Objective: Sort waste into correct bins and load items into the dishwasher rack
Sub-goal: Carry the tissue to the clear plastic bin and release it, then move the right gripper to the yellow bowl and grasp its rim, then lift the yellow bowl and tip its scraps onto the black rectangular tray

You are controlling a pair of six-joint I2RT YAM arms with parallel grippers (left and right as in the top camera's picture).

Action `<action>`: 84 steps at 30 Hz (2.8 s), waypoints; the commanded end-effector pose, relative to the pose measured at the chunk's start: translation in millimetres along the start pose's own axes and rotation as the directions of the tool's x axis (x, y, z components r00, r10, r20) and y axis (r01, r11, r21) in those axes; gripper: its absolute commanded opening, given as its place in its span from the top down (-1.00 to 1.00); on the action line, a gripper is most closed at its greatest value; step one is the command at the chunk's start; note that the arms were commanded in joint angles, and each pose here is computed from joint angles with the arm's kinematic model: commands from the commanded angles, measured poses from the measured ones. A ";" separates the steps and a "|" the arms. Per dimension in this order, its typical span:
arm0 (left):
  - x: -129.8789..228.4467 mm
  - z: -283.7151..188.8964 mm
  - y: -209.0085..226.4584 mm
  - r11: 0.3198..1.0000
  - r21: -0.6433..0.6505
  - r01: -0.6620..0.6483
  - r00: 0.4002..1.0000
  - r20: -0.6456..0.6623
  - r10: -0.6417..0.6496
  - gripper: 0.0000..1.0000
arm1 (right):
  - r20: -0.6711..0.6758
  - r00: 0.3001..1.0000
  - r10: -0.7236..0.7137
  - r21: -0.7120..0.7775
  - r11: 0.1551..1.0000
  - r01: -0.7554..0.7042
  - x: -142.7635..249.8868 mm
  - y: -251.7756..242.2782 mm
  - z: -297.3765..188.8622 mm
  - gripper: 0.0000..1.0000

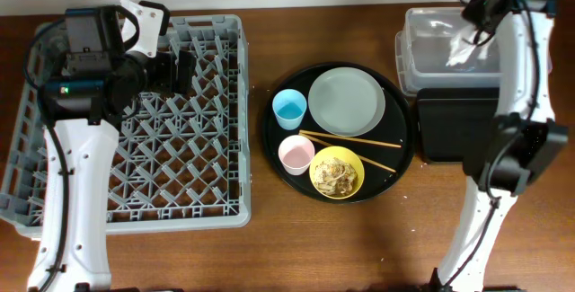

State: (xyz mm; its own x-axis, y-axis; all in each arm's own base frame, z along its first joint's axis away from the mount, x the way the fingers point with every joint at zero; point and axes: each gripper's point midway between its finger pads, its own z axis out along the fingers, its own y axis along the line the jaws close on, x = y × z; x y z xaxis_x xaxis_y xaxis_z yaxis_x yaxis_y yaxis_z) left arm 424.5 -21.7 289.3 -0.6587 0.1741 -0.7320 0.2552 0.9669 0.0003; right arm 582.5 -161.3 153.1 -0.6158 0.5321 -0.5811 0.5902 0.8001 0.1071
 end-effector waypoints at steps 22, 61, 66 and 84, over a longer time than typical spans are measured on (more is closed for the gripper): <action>-3.8 -0.8 3.2 1.000 -0.006 -0.014 1.000 0.008 0.015 -0.99 | -0.298 0.832 -0.467 -0.453 0.837 0.307 124.1 91.9 -193.8 -0.97; -3.3 -0.6 3.1 1.000 -0.005 -0.014 1.000 0.007 0.014 -0.99 | -0.422 0.886 -0.195 -0.275 0.958 0.080 335.2 106.3 -189.1 -0.47; -3.2 -0.6 3.1 1.000 -0.005 -0.014 1.000 0.007 0.014 -0.99 | -0.465 0.883 -0.064 -0.193 0.981 -0.030 349.6 121.1 -148.7 -0.34; -3.2 -0.6 3.1 1.000 -0.005 -0.014 1.000 0.007 0.014 -0.99 | -0.607 0.777 -0.166 -0.136 0.985 0.105 426.8 117.9 -136.0 0.38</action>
State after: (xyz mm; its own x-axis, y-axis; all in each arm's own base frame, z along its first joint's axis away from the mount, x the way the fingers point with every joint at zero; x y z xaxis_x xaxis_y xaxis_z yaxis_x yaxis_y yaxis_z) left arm 424.8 -21.2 289.0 -0.6594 0.1742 -0.7313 0.2531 0.9674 0.0022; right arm 320.4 200.2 30.8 -0.8991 0.4376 0.0113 0.4332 0.8857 0.1672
